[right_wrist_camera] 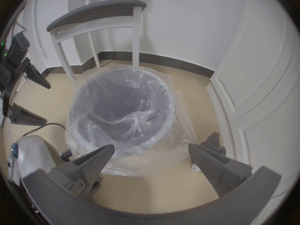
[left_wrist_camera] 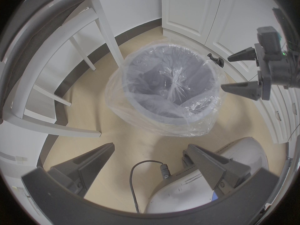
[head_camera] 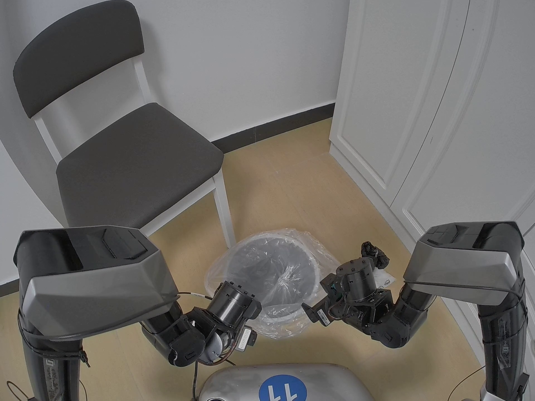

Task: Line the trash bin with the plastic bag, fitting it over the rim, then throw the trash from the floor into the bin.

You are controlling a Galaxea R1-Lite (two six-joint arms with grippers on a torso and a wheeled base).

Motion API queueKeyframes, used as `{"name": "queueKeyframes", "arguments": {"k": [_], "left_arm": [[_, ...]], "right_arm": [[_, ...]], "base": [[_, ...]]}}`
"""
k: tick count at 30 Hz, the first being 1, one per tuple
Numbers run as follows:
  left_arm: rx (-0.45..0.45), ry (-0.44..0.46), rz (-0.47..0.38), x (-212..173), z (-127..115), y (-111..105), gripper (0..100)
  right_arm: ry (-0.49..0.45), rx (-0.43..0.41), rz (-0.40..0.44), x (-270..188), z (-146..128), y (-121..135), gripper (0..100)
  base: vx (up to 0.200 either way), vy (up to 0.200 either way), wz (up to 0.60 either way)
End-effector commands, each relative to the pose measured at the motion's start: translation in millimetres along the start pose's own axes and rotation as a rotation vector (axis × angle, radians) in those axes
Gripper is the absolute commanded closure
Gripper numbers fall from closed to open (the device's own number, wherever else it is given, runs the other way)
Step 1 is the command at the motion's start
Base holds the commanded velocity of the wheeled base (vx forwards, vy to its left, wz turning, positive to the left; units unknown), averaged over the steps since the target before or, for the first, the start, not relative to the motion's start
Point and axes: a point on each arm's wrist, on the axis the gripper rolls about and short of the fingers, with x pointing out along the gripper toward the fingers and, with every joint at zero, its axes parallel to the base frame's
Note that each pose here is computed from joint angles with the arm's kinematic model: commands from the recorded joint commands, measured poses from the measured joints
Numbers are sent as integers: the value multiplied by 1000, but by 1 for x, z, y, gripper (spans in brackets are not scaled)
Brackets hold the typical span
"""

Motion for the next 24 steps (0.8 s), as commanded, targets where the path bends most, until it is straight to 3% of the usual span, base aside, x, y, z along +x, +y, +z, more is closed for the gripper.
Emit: {"name": "queueKeyframes", "arguments": {"k": [1, 14, 20, 24], "left_arm": [[-1, -2, 2, -1, 0, 0, 0], [-6, 4, 6, -1, -2, 2, 0], [-13, -14, 2, -1, 1, 2, 0], [-20, -31, -1, 1, 2, 1, 0]], "right_arm": [[7, -36, 12, -13, 0, -1, 0], [95, -114, 26, 2, -28, 4, 0], [79, -83, -3, 28, -31, 4, 0], [50, -16, -25, 39, -25, 1, 0]], "base": [[0, 0, 0], [0, 0, 0], [0, 0, 0], [0, 0, 0]]}}
